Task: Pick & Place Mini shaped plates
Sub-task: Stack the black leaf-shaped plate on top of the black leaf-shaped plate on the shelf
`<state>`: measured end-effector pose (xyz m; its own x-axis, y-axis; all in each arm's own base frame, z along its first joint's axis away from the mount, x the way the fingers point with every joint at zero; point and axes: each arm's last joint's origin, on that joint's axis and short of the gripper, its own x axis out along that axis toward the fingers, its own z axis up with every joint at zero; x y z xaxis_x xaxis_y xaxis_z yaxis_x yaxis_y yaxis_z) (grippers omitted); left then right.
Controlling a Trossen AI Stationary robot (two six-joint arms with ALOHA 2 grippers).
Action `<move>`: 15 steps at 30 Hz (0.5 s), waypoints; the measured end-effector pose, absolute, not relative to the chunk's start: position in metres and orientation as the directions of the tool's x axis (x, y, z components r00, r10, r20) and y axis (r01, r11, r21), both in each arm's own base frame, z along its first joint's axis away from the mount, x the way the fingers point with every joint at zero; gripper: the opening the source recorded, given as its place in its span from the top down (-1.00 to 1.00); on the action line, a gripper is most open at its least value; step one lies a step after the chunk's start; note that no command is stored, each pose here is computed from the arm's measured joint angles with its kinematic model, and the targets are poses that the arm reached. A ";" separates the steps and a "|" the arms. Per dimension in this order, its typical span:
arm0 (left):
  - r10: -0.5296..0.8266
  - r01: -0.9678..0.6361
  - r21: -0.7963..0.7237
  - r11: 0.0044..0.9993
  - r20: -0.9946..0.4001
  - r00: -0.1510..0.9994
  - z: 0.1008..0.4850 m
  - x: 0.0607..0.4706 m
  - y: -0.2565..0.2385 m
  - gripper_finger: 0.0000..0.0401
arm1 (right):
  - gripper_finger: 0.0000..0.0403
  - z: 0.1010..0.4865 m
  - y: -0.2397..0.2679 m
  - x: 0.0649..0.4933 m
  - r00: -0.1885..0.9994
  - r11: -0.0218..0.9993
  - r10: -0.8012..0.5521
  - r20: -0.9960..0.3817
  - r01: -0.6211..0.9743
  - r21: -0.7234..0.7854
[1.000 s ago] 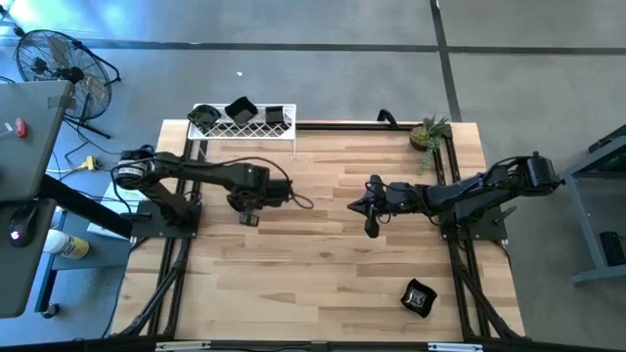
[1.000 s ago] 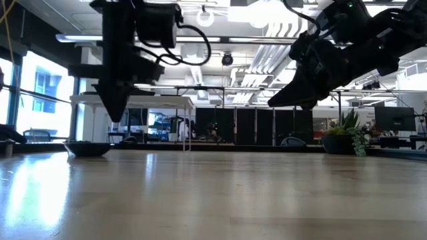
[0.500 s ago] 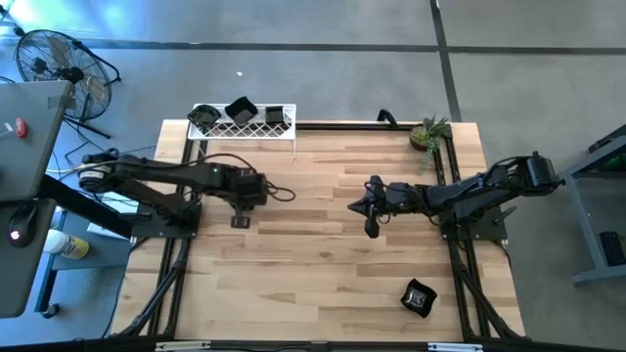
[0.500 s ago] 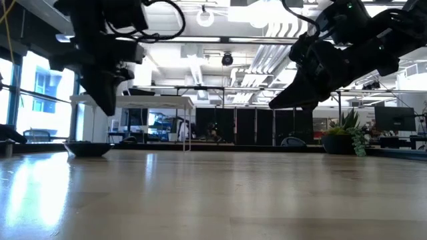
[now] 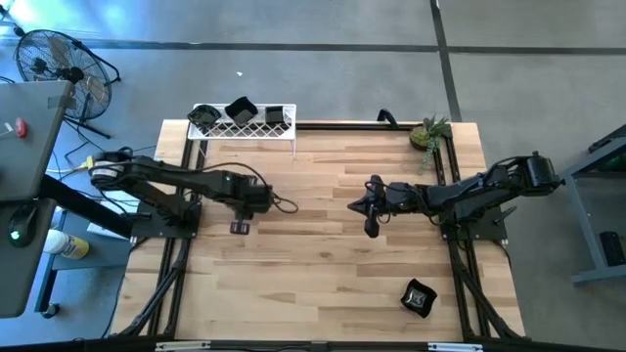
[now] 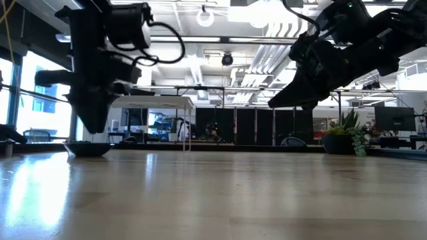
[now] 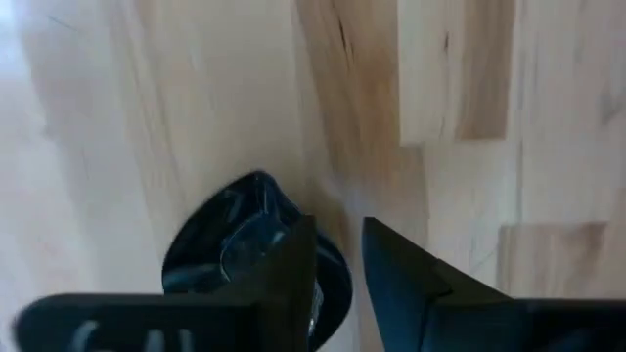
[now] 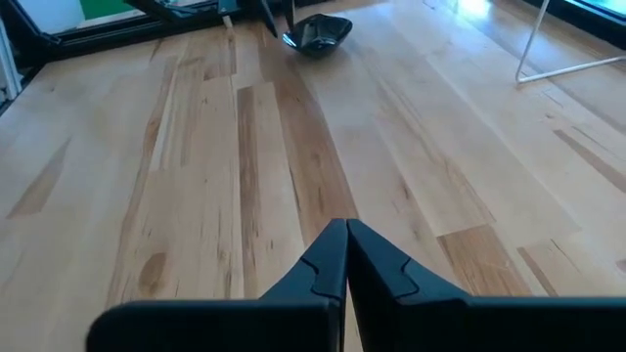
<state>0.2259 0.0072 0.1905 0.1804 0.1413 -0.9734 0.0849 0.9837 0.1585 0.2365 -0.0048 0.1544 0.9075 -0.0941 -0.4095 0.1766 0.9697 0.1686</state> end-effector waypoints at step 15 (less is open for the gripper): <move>0.168 0.106 0.167 0.980 -0.986 0.006 0.165 0.230 0.003 0.43 | 0.98 0.154 -0.005 0.236 0.904 0.969 -0.099 -0.417 0.183 0.167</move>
